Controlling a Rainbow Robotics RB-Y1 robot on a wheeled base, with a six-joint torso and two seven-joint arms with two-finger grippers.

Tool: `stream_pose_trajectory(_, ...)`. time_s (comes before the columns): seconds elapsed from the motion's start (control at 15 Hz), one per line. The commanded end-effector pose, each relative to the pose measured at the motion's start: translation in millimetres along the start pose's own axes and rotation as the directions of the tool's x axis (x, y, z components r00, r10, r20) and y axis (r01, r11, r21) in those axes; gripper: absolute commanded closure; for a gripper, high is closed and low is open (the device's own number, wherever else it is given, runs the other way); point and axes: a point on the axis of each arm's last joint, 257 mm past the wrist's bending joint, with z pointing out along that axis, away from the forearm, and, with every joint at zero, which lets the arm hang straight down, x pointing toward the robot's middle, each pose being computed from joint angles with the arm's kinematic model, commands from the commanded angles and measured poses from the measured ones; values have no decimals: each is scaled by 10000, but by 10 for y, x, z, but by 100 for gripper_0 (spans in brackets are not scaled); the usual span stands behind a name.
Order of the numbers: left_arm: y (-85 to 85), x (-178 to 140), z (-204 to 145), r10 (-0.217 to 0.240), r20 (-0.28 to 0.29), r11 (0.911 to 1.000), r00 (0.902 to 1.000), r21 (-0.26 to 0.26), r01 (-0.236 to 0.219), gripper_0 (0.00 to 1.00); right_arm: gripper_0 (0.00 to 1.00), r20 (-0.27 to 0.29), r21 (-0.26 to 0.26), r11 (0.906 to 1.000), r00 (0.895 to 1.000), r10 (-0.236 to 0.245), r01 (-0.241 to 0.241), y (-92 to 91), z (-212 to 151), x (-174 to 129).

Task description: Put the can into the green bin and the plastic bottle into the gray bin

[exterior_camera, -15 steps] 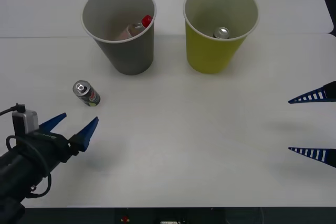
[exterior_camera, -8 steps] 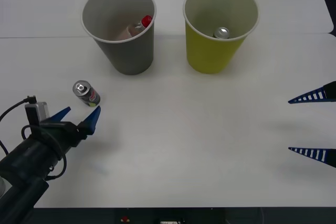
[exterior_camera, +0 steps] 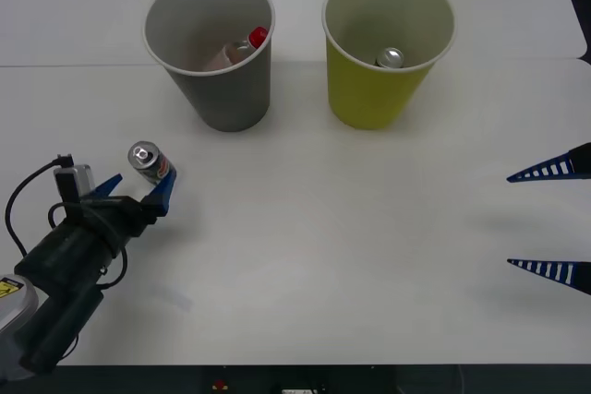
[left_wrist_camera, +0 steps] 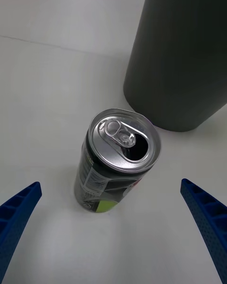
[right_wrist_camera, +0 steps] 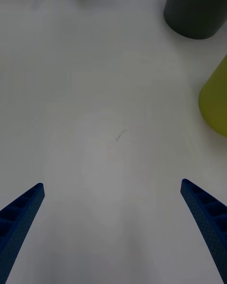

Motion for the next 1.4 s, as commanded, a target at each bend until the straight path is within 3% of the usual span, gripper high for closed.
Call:
stream_pose_trajectory(0.07, 9, -3, 144, 157, 149, 9998, 9998, -103, -156, 0, 0, 0, 0, 10000, 10000, 0, 0, 0, 0, 0)
stream_pose_trajectory(0.87, 42, -51, 567, 549, 345, 9979, 9979, -360, -537, 0, 0, 0, 0, 10000, 10000, 0, 0, 0, 0, 0)
stream_pose_trajectory(1.0, 36, -64, 590, 595, 374, 9976, 9975, -366, -581, 43, 0, 0, 0, 10000, 10000, 0, 0, 0, 0, 0)
stream_pose_trajectory(1.07, 31, -62, 591, 595, 378, 9977, 9975, -361, -582, 100, 0, 0, 0, 10000, 10000, 0, 0, 0, 0, 0)
stream_pose_trajectory(1.4, 29, -66, 587, 772, 406, 9965, 9962, -355, -758, 100, 0, 0, 0, 10000, 10000, 0, 0, 0, 0, 0)
